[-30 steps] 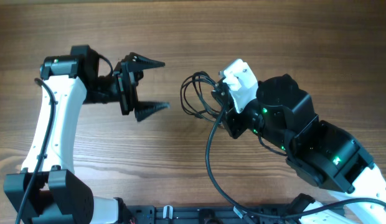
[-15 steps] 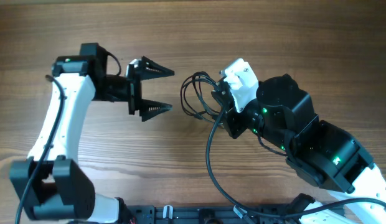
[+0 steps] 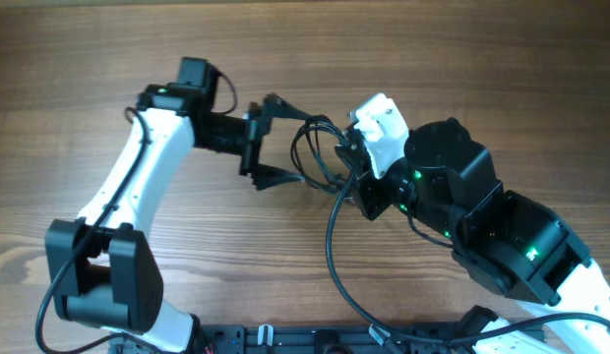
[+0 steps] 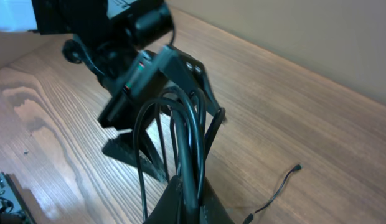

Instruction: Untangle cables

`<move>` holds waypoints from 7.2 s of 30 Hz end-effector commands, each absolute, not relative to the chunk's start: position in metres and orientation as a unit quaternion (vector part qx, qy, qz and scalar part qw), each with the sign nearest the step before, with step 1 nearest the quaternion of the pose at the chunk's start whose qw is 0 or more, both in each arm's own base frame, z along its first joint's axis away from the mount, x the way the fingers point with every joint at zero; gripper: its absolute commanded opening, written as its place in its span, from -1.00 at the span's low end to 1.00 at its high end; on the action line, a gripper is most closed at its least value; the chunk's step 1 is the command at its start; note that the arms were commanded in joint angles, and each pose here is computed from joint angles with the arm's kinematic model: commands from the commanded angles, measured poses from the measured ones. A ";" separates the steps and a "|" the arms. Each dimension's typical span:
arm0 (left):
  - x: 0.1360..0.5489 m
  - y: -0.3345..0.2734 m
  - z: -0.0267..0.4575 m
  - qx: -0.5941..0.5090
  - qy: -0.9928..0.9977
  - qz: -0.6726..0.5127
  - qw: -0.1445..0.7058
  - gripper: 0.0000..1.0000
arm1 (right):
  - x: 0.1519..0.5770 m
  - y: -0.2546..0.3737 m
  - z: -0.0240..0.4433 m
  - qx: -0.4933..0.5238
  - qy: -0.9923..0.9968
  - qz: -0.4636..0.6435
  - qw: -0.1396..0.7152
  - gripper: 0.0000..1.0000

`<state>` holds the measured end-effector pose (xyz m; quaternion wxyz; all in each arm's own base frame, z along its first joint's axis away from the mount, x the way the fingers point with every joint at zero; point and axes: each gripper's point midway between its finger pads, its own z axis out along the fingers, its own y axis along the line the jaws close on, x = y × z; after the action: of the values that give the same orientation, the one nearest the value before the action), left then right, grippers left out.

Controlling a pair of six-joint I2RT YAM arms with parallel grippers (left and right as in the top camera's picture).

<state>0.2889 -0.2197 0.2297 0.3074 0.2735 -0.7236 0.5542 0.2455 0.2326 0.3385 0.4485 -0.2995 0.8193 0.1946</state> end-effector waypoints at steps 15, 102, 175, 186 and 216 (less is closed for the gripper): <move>0.299 -0.243 0.232 0.269 -0.722 0.553 0.318 -0.92 | 0.241 0.226 0.340 -0.289 0.826 0.192 0.444 -0.88; 0.252 -0.141 0.224 -0.008 -0.706 0.702 -0.094 0.99 | 0.310 0.140 0.492 0.084 0.676 0.128 0.720 -0.91; 0.255 -0.141 0.172 0.024 -0.712 0.696 -0.085 1.00 | 0.248 -0.284 0.111 0.812 0.560 0.097 0.133 0.99; 0.256 -0.140 0.170 0.035 -0.714 0.695 -0.080 1.00 | 0.283 -0.249 0.058 0.780 0.613 -0.041 0.118 0.99; 0.260 -0.140 0.166 0.053 -0.718 0.689 -0.080 1.00 | 0.340 -0.266 -0.022 0.679 0.723 0.022 0.125 -0.92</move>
<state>0.2601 -0.1385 0.1697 -0.0814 0.0511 -0.7172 0.6902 0.3438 -0.2634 -0.0022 0.1459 0.6800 0.7181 0.0257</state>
